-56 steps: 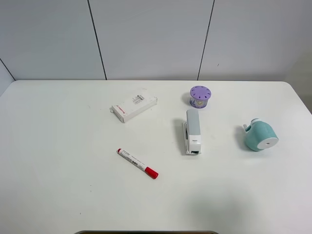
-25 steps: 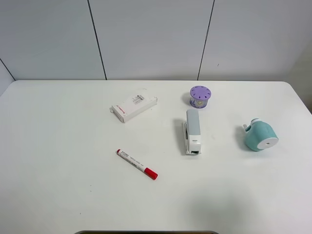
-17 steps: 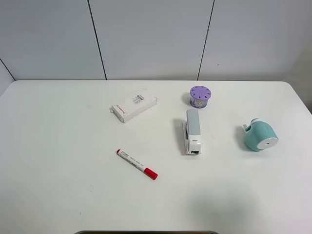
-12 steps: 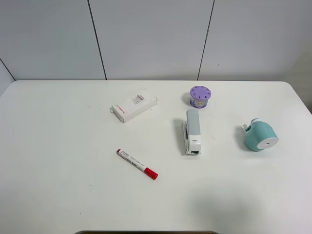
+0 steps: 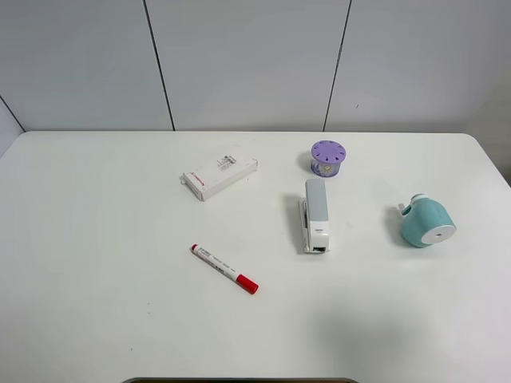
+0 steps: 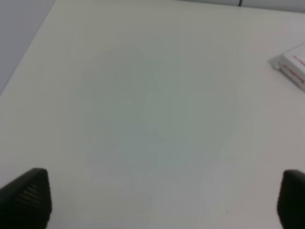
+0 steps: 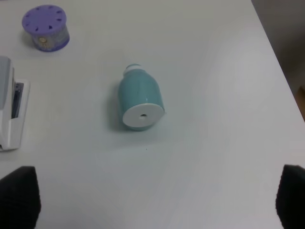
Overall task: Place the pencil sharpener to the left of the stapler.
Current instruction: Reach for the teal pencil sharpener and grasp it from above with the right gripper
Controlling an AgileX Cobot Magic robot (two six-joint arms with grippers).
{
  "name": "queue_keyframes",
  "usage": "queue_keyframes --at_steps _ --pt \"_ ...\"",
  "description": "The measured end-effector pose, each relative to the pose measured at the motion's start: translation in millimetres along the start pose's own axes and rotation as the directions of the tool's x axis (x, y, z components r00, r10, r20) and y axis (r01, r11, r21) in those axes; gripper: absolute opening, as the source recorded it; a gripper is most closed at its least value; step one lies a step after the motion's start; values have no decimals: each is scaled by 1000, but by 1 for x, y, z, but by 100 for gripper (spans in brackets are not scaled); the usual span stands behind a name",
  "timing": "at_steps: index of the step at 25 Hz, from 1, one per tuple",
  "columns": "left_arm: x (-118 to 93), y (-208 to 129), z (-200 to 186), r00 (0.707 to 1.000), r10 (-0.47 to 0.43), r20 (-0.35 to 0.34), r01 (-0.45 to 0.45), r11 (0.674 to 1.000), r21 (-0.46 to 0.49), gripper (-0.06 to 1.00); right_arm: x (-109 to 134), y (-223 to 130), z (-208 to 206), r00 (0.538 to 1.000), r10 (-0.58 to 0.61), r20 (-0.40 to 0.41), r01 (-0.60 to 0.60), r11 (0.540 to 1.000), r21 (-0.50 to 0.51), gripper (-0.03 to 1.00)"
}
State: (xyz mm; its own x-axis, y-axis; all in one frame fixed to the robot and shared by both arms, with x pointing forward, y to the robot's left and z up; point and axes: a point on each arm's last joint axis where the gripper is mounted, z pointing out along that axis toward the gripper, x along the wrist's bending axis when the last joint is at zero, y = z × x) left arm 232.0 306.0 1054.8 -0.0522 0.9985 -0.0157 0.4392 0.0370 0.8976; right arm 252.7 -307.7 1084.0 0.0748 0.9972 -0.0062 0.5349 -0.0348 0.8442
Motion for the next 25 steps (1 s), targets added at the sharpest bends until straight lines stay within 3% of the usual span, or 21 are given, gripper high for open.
queue_keyframes --at_steps 10,15,25 --pt "0 0 0 1000 0 0 0 1000 0 95 4 53 29 999 14 37 -20 985 171 99" --pt "0 0 0 1000 0 0 0 1000 0 95 8 79 53 999 -3 50 -12 957 290 99" --pt "0 0 0 1000 0 0 0 1000 0 95 10 110 100 996 -42 82 2 901 433 98"
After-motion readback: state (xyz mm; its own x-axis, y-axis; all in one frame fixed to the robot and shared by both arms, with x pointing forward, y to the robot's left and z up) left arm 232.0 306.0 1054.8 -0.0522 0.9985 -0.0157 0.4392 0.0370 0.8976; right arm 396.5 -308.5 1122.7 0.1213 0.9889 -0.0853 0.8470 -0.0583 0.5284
